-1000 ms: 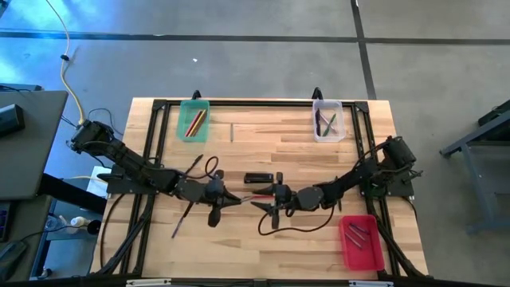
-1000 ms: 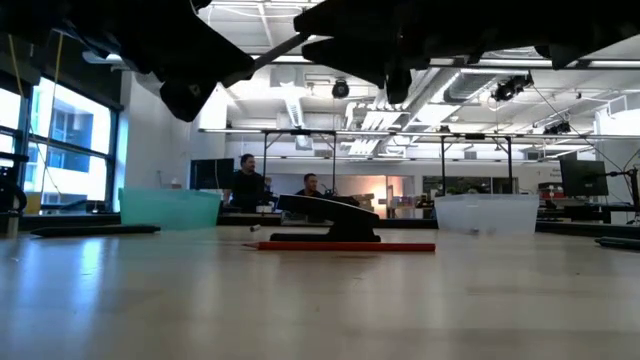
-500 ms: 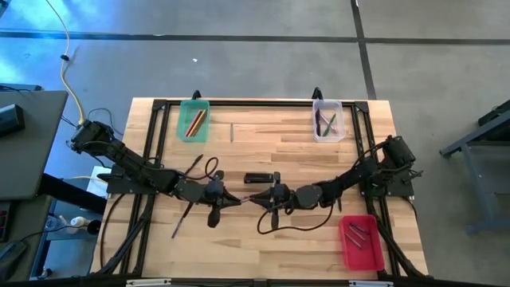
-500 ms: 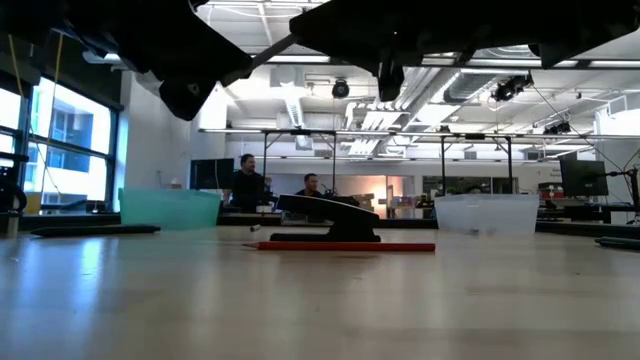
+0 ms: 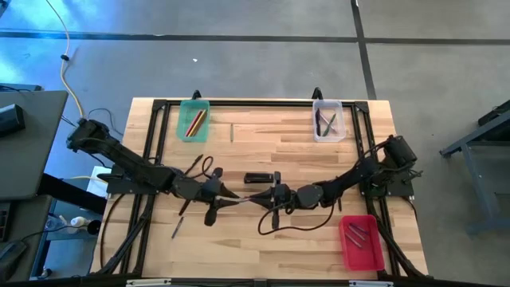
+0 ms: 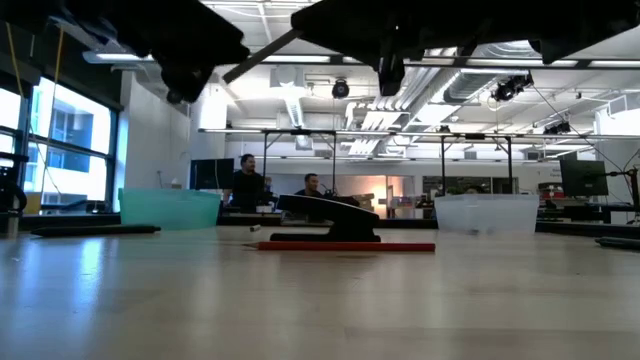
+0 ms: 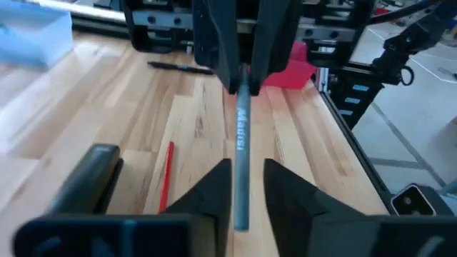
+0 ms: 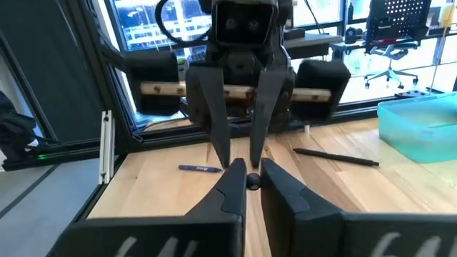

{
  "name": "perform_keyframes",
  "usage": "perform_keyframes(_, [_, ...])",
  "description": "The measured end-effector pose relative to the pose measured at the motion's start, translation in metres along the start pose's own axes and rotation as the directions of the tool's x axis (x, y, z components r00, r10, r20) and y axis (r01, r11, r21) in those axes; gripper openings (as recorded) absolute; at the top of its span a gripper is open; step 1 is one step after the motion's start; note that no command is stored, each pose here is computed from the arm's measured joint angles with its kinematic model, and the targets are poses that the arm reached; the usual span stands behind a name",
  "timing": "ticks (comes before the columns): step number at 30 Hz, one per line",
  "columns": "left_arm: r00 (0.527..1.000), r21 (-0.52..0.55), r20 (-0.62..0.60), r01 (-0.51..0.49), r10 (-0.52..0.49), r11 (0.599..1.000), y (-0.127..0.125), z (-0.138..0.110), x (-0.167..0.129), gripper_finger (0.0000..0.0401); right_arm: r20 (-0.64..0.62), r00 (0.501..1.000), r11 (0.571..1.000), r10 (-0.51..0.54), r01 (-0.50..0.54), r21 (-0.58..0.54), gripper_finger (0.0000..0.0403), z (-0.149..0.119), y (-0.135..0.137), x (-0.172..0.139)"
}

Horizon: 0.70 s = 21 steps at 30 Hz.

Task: Sort crayons/erasers/pens/pencils in bins
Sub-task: Put the gray crayon into the red bin

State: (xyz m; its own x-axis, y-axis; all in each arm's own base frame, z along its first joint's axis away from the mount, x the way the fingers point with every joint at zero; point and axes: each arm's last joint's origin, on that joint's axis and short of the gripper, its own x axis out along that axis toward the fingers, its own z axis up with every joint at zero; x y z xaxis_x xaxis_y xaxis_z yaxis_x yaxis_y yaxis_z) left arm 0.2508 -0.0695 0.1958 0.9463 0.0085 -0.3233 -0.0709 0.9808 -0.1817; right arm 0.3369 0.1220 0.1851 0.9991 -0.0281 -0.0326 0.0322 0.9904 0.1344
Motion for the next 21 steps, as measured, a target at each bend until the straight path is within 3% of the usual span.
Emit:
perform_keyframes(8, [0.999,0.062,-0.025,-0.036,0.038,0.997,0.007,0.016,-0.034,0.0144,-0.034,0.999,1.000,0.008,-0.009,-0.009,0.0013,0.035,0.002,-0.019])
perform_keyframes(13, [0.997,0.096,-0.066,-0.042,0.049,0.995,0.008,0.014,-0.042,0.0152,-0.267,0.964,0.998,-0.008,0.025,0.061,0.0013,0.063,0.004,-0.056])
perform_keyframes(17, [0.996,0.129,-0.081,-0.037,0.048,0.991,0.006,0.011,-0.038,0.0135,-0.502,0.863,0.978,-0.064,0.153,0.139,0.0013,0.085,0.008,-0.090])
perform_keyframes(21, [0.994,0.136,-0.089,-0.049,0.062,0.989,0.004,0.006,-0.031,0.0113,-0.734,0.666,0.929,-0.129,0.341,0.147,0.0013,0.101,0.015,-0.122])
